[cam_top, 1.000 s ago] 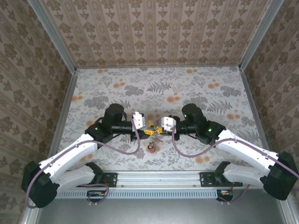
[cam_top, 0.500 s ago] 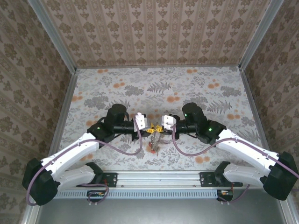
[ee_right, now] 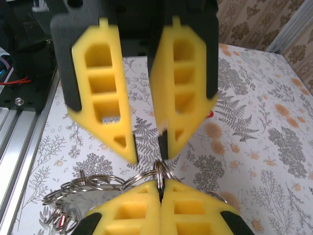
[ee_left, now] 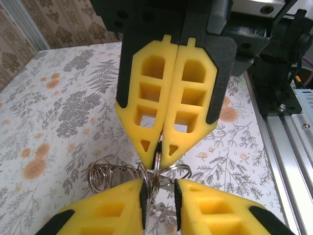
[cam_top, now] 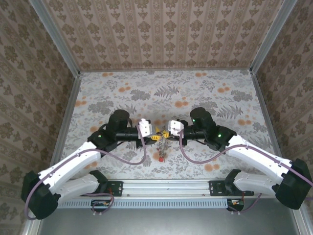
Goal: Put the keys on the keyring
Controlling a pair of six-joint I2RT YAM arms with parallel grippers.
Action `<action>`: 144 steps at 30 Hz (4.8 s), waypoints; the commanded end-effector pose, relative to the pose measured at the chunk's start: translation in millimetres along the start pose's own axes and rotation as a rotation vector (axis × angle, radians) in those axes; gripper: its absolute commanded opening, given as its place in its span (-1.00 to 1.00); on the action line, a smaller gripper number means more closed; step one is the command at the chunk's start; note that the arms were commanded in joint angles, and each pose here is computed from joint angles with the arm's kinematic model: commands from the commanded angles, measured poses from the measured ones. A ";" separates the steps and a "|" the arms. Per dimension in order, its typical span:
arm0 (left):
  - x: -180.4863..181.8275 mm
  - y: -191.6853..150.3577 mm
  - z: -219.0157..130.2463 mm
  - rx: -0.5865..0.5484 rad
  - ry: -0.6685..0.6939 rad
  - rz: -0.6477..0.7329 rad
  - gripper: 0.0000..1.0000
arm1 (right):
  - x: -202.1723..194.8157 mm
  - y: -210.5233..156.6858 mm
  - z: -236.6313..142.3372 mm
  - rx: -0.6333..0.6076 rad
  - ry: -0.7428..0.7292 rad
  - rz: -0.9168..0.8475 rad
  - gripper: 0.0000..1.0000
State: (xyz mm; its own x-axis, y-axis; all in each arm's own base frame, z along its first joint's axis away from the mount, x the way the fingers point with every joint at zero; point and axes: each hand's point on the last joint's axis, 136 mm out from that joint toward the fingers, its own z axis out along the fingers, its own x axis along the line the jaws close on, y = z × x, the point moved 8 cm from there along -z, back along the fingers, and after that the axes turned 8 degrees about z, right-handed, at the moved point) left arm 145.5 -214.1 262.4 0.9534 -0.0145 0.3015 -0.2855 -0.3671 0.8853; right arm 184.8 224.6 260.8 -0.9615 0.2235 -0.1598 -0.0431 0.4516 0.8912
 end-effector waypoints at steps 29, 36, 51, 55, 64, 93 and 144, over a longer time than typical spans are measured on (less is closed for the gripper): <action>-0.5 9.6 4.2 0.021 -0.069 -0.030 -0.68 | -1.9 28.5 -1.6 -0.138 -0.016 0.050 -1.00; 1.4 16.4 4.8 -0.018 -0.071 0.018 -0.76 | 2.0 29.0 0.7 -0.141 0.035 0.053 -1.00; -1.6 32.5 -10.8 -0.272 -0.058 0.079 -1.00 | 11.8 13.1 -17.9 -0.228 -0.010 0.097 -0.43; -0.7 34.8 -15.5 -0.325 -0.045 0.063 -1.00 | 14.8 11.7 -22.2 -0.285 -0.014 0.122 -0.57; 0.6 34.1 -16.9 -0.350 -0.046 0.042 -1.00 | 15.3 20.0 -22.3 -0.343 0.017 0.116 -0.71; 7.8 30.3 -12.2 -0.335 -0.002 0.005 -1.00 | 13.1 29.7 -23.3 -0.386 0.043 0.121 -1.00; -0.7 7.7 19.4 0.067 -0.083 0.041 -0.72 | 24.7 46.7 -13.8 -0.153 -0.143 -0.134 -1.00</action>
State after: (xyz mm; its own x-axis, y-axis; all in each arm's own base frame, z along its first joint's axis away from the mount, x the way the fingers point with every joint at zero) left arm 143.0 -230.3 264.2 0.9494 -0.1040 0.2965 -0.3131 -0.3900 0.8660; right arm 157.9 228.4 264.1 -0.9099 0.2832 -0.3031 -0.1134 0.5330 0.8385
